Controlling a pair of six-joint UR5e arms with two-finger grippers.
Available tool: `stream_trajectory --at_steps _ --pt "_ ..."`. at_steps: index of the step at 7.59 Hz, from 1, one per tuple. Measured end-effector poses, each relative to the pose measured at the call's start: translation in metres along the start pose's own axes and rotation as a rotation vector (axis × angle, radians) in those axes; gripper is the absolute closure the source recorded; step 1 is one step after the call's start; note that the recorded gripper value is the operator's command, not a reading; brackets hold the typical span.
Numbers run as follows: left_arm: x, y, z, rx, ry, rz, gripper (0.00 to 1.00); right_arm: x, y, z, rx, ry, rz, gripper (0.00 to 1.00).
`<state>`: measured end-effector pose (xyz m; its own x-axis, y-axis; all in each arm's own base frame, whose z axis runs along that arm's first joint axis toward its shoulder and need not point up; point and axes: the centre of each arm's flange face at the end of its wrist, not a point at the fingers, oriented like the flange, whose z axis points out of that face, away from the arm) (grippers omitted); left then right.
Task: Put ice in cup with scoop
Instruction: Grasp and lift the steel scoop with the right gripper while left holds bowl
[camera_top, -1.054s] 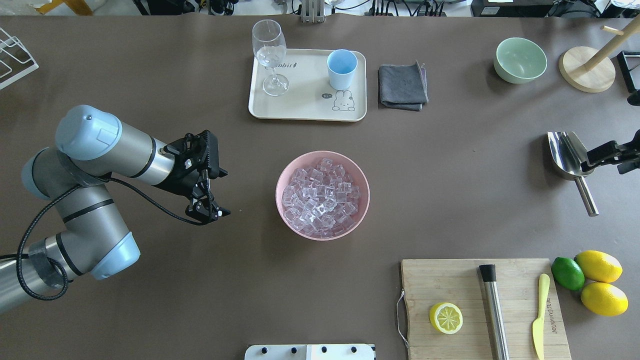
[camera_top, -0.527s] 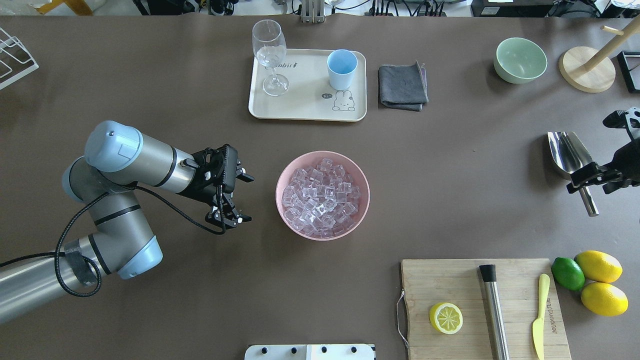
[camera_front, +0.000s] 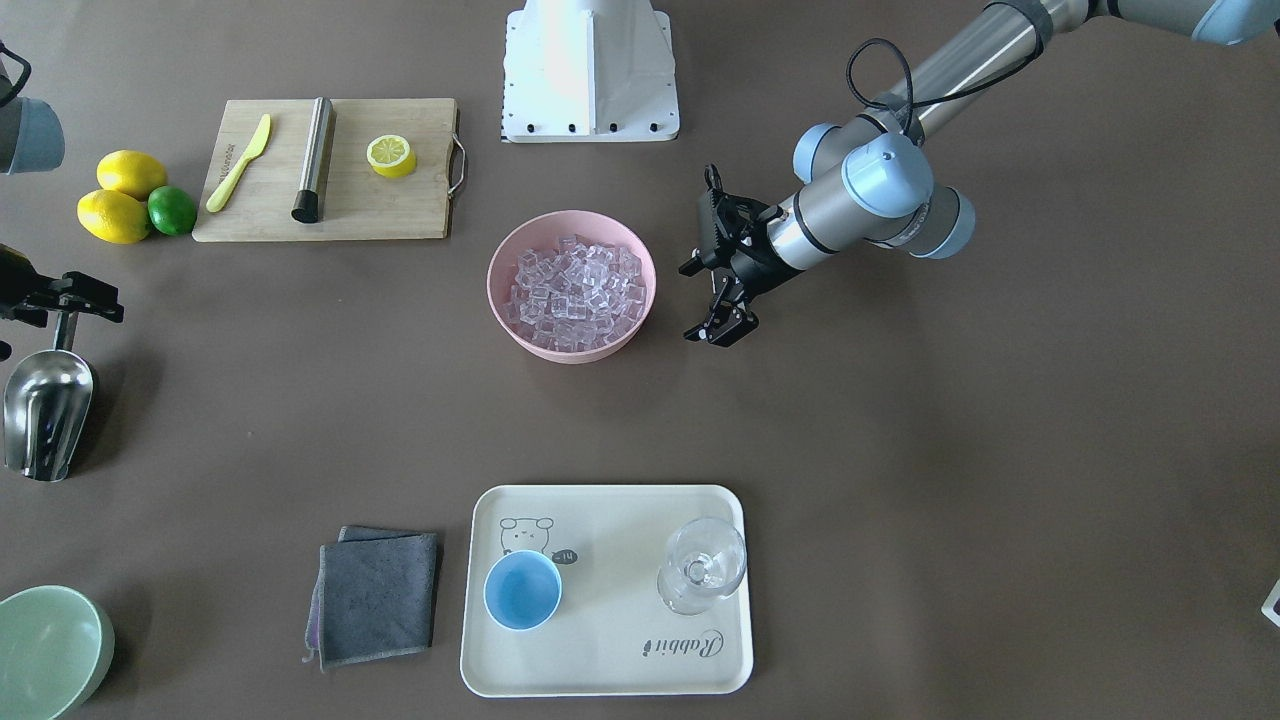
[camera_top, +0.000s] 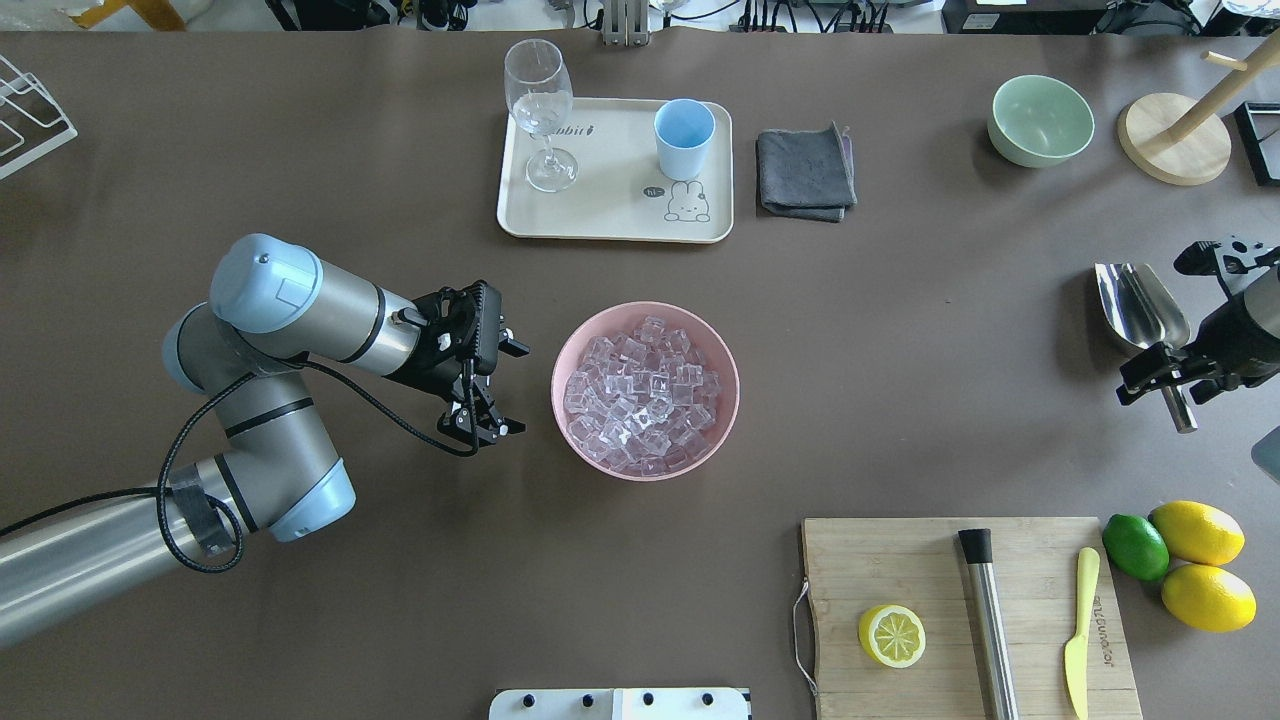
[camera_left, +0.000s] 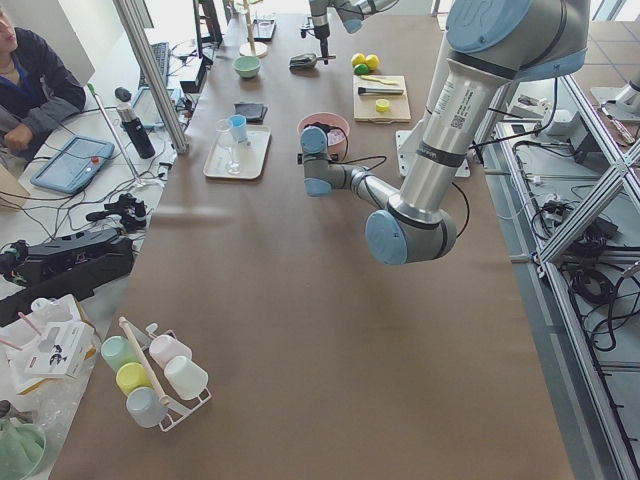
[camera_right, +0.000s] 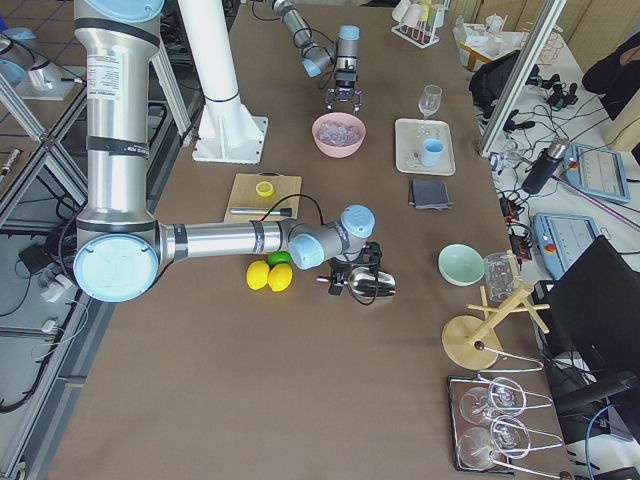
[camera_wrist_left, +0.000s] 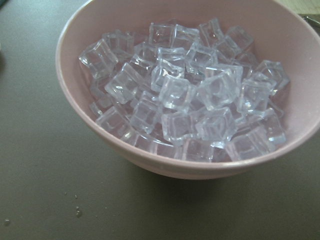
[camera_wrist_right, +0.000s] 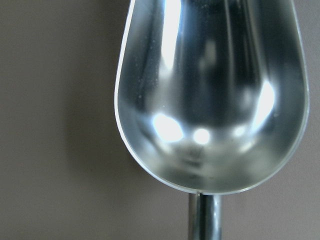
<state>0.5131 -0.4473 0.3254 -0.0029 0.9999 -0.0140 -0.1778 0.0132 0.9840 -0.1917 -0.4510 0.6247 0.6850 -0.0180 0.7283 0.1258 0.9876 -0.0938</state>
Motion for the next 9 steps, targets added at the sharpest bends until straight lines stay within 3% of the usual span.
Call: stream_trajectory --at_steps 1,2,3,6,7,9 --pt "-0.004 -0.003 0.006 -0.004 0.0 -0.019 0.02 0.0 0.001 0.002 -0.012 0.009 0.006 0.66" --pt "-0.007 -0.004 0.013 -0.011 0.002 -0.032 0.02 0.001 0.001 0.004 -0.022 0.019 0.014 0.89" --pt "-0.009 -0.006 0.017 -0.015 0.005 -0.049 0.02 0.002 0.001 0.005 -0.027 0.027 0.019 1.0" --pt "-0.004 -0.008 0.024 -0.015 0.014 -0.078 0.02 0.002 0.004 0.001 -0.046 0.044 0.045 1.0" --pt "-0.004 -0.007 0.024 -0.013 0.015 -0.079 0.02 -0.004 -0.001 -0.019 -0.049 0.059 0.055 1.0" --pt "-0.003 -0.006 0.023 -0.011 0.015 -0.078 0.02 -0.021 -0.014 -0.073 -0.043 0.079 -0.011 1.0"
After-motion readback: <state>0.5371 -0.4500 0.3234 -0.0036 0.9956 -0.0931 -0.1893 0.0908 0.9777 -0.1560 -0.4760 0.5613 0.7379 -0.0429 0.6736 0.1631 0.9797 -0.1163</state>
